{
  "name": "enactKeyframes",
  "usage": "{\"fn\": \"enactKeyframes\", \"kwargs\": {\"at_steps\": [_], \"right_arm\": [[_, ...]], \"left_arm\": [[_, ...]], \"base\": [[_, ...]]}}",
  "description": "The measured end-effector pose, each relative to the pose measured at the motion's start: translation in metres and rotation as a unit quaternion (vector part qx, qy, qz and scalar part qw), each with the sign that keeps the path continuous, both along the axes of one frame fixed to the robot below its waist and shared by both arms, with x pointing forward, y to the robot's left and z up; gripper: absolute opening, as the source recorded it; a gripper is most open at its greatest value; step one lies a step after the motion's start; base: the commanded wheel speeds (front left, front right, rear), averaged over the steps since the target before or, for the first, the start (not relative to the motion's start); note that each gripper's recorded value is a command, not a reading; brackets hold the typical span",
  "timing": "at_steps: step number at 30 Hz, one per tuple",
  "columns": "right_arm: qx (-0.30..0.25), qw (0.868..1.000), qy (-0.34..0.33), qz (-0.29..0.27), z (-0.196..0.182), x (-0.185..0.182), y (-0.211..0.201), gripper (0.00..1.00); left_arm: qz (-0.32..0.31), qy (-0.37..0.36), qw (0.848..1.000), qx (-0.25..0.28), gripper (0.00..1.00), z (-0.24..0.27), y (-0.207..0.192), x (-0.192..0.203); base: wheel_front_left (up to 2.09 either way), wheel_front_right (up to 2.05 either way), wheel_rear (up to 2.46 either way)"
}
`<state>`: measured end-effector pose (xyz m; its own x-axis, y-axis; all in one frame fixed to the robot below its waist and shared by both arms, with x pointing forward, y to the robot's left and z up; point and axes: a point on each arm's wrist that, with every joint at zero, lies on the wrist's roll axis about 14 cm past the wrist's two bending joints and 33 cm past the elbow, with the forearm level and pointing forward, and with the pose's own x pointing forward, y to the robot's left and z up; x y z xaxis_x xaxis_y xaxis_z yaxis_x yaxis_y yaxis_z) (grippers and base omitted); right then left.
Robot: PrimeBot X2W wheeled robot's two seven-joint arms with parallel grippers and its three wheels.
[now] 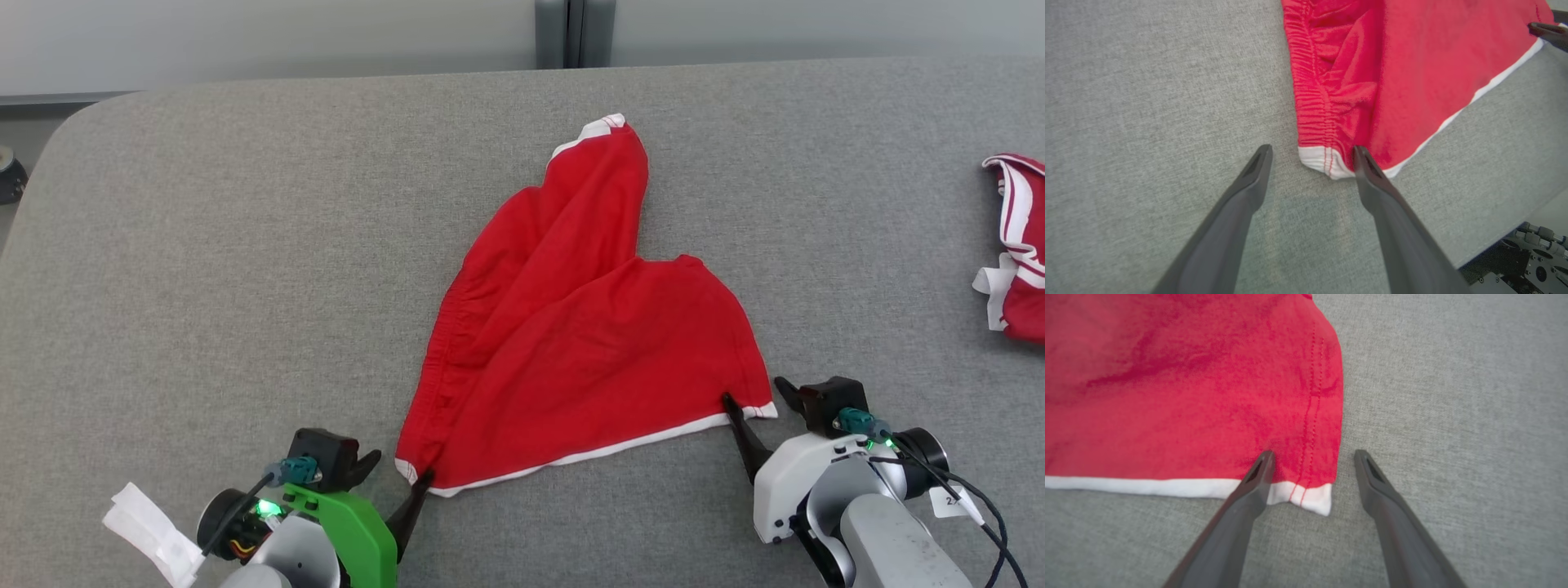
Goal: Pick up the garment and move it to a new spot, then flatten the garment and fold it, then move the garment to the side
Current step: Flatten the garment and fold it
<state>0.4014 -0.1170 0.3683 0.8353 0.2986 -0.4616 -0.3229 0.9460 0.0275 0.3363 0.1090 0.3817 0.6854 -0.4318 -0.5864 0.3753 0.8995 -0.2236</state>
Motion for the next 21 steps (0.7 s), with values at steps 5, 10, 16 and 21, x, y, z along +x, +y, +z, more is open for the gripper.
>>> {"fn": "enactKeyframes", "kwargs": {"at_steps": [5, 10, 16, 21], "right_arm": [[-0.001, 1.000, -0.001, 0.004, 0.000, 0.001, 0.001, 1.00], [0.001, 1.000, -0.002, 0.002, 0.001, 0.001, 0.001, 1.00], [0.002, 1.000, 0.000, 0.002, 0.001, -0.001, 0.001, 1.00], [0.005, 1.000, 0.006, 0.004, -0.001, -0.001, 0.003, 0.67]], "left_arm": [[-0.008, 0.004, 1.000, 0.010, 1.00, -0.003, 0.004, 0.002], [-0.035, 0.017, 0.999, -0.005, 1.00, -0.005, -0.009, -0.005], [-0.047, 0.016, 0.999, -0.007, 0.96, -0.006, -0.009, -0.004], [-0.055, 0.012, 0.998, -0.020, 0.84, -0.004, -0.016, -0.002]], "base": [[0.00, 0.00, 0.00], [0.00, 0.00, 0.00], [0.00, 0.00, 0.00], [0.00, 0.00, 0.00]]}}
